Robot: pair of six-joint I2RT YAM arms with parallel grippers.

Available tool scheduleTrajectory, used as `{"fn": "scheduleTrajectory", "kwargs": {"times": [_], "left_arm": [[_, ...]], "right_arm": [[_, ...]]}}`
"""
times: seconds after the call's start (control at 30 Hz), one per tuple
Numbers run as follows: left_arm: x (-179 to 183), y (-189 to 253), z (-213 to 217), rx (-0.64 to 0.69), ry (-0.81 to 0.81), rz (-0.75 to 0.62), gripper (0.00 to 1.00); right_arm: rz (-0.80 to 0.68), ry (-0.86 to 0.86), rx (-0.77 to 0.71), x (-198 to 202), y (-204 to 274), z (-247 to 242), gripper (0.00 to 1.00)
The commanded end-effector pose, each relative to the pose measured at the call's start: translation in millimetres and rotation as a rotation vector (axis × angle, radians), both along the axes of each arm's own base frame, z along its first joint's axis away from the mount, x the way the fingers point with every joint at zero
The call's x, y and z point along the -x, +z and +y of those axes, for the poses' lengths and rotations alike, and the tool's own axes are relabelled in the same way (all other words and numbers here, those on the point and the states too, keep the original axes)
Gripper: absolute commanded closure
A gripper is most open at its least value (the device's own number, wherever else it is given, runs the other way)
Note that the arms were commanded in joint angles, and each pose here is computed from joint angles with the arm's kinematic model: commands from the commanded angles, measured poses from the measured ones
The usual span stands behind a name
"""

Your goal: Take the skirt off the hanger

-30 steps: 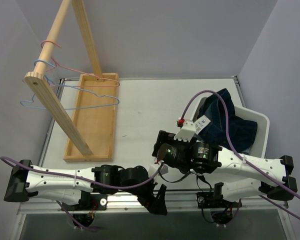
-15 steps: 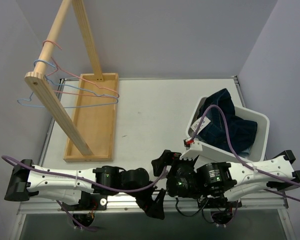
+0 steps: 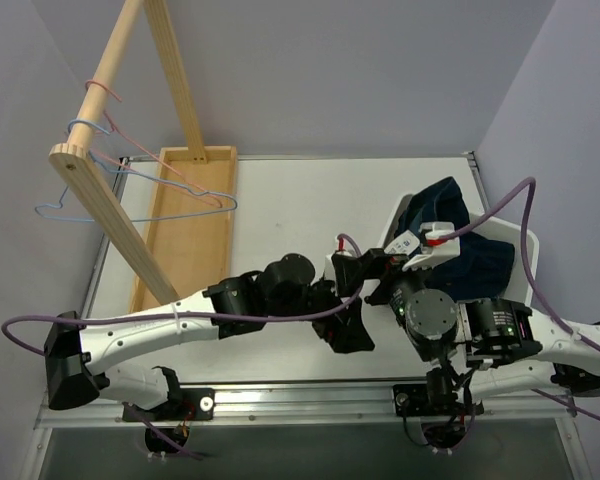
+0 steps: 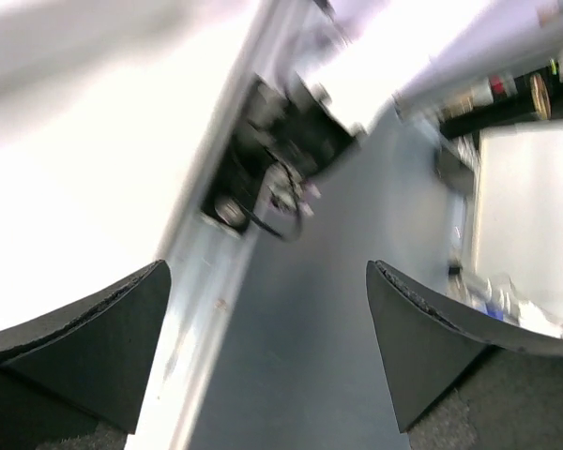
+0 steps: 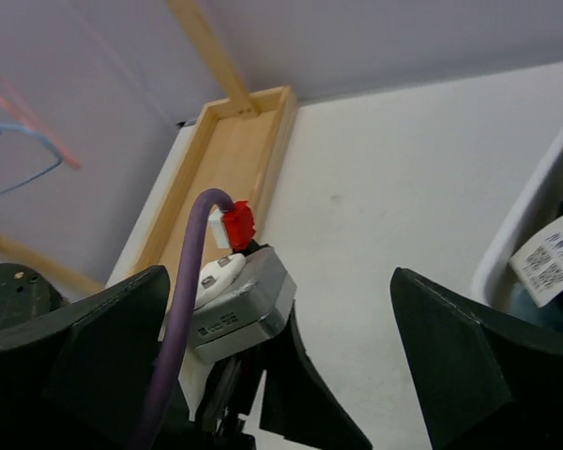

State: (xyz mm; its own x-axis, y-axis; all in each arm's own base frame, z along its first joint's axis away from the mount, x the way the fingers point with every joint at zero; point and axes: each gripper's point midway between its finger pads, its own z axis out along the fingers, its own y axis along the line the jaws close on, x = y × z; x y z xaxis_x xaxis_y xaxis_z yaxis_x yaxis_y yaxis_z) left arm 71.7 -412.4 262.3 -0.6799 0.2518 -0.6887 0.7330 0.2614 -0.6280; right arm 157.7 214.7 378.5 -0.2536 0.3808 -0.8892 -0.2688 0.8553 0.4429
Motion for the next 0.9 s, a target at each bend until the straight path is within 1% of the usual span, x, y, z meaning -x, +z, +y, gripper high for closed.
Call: {"fn": "scheduleTrajectory", "kwargs": {"times": [0.0, 0.03, 0.07, 0.1, 0.13, 0.17, 0.2, 0.23, 0.3, 0.33, 0.37, 0.43, 0.47, 0.53, 0.6, 0.63, 0.73, 0.8, 0.83, 0.87], "left_arm": [[-83.9, 51.9, 12.1, 0.103, 0.230, -0.013, 0.06], [-91.8, 56.2, 13.6, 0.110, 0.241, -0.021, 0.06], [-100.6, 67.5, 15.5, 0.130, 0.250, -0.039, 0.06], [-110.7, 68.4, 17.2, 0.128, 0.269, -0.040, 0.06], [-130.3, 70.1, 25.5, 0.126, 0.314, -0.041, 0.06], [-140.2, 70.8, 28.4, 0.127, 0.334, -0.038, 0.06], [-148.3, 76.7, 32.3, 0.140, 0.346, -0.037, 0.06], [-164.7, 76.4, 41.4, 0.140, 0.384, -0.030, 0.06], [-174.9, 73.6, 47.7, 0.144, 0.394, 0.007, 0.06], [-179.2, 73.2, 51.4, 0.150, 0.401, 0.015, 0.06], [-183.8, 71.6, 56.8, 0.149, 0.416, 0.026, 0.06], [-182.8, 57.7, 62.4, 0.119, 0.421, 0.048, 0.06], [-182.1, 56.9, 66.8, 0.118, 0.425, 0.047, 0.06], [-177.5, 43.3, 71.9, 0.096, 0.430, 0.065, 0.06], [-171.7, 44.6, 78.8, 0.106, 0.441, 0.059, 0.06], [-170.0, 35.1, 81.7, 0.093, 0.450, 0.069, 0.06], [-163.6, 34.2, 88.1, 0.094, 0.455, 0.068, 0.06], [-159.1, 33.3, 90.5, 0.100, 0.451, 0.071, 0.06], [-157.7, 37.2, 90.0, 0.120, 0.444, 0.064, 0.06], [-151.1, 36.1, 91.1, 0.137, 0.430, 0.075, 0.06]], "right_arm": [[-0.083, -0.118, 0.259, -30.8, 14.4, -12.0, 0.00], [-0.091, -0.126, 0.316, -40.2, 18.5, -12.4, 0.00], [-0.070, -0.203, 0.360, -63.9, 14.4, -25.8, 0.00], [-0.052, -0.175, 0.381, -78.7, 7.1, -16.7, 0.00], [-0.035, -0.189, 0.404, -94.7, 2.1, -23.2, 0.00], [-0.008, -0.209, 0.399, -111.6, -2.4, -31.9, 0.00], [0.053, -0.230, 0.380, -144.2, -14.6, -51.0, 0.00], [0.086, -0.235, 0.351, -157.0, -22.8, -59.5, 0.00], [0.143, -0.229, 0.290, -178.7, -37.3, -75.5, 0.00], [0.154, -0.214, 0.270, -180.2, -42.5, -74.5, 0.00], [0.186, -0.215, 0.263, -179.3, -60.0, -74.1, 0.00], [0.195, -0.208, 0.221, -172.9, -68.8, -72.8, 0.00], [0.238, -0.228, 0.203, -168.0, -87.7, -75.7, 0.00], [0.249, -0.269, 0.172, -157.5, -95.1, -86.9, 0.00], [0.258, -0.300, 0.121, -141.9, -108.0, -97.5, 0.00], [0.251, -0.310, 0.100, -137.2, -110.6, -101.0, 0.00], [0.211, -0.328, 0.043, -120.6, -119.9, -113.5, 0.00], [0.182, -0.345, 0.002, -111.6, -117.7, -121.5, 0.00], [0.190, -0.351, 0.012, -108.9, -127.1, -124.6, 0.00], [0.181, -0.343, 0.013, -105.4, -126.8, -125.5, 0.00]]}}
